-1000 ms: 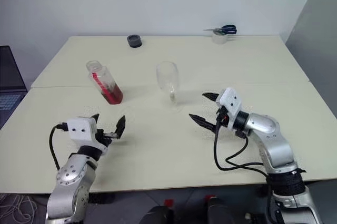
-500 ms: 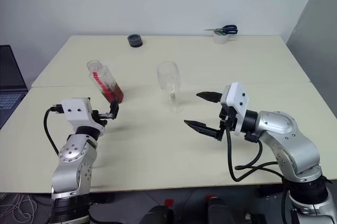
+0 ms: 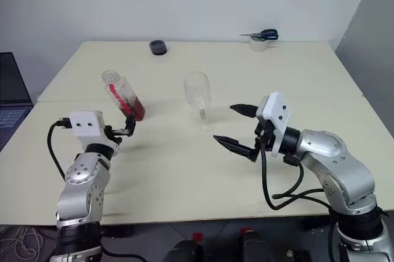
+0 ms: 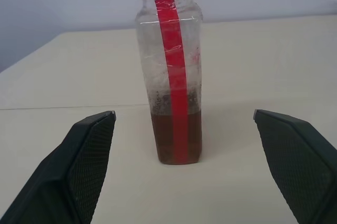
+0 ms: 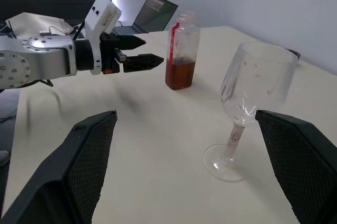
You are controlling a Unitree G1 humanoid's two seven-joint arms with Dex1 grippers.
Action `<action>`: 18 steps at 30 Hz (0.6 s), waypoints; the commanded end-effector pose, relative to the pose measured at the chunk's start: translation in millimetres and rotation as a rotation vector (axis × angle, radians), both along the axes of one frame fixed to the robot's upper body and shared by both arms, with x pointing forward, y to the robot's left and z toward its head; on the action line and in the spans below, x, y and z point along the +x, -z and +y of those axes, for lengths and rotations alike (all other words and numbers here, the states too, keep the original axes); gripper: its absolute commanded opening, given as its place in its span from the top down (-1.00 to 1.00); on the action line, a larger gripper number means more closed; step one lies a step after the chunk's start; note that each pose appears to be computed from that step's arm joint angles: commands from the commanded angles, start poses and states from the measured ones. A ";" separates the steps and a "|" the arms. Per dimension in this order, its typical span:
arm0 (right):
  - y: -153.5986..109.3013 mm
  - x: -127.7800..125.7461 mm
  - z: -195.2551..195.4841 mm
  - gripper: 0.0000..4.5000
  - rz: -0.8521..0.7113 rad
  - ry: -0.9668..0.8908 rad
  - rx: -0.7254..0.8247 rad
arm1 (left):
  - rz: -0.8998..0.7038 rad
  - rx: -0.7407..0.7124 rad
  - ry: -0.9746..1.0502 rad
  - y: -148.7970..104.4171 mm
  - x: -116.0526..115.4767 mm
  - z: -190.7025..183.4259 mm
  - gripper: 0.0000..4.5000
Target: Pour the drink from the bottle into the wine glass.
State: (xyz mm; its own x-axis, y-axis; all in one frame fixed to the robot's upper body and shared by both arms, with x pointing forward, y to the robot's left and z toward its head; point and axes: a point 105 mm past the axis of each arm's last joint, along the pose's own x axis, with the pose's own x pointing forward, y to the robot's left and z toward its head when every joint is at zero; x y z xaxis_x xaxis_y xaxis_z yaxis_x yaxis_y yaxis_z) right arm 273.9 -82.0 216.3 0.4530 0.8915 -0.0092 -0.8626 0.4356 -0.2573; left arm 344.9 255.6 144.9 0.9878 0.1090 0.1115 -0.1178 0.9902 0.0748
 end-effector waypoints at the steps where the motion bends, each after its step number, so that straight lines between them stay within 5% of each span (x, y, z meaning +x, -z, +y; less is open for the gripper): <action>1: -8.5 -1.9 -5.2 -0.99 -0.036 0.010 0.015 | -0.042 0.012 -0.014 -14.3 3.0 7.9 -1.00; 18: -11.4 -2.6 -4.8 -0.99 -0.045 0.031 0.019 | -0.031 0.023 0.011 -13.3 28.6 21.4 -1.00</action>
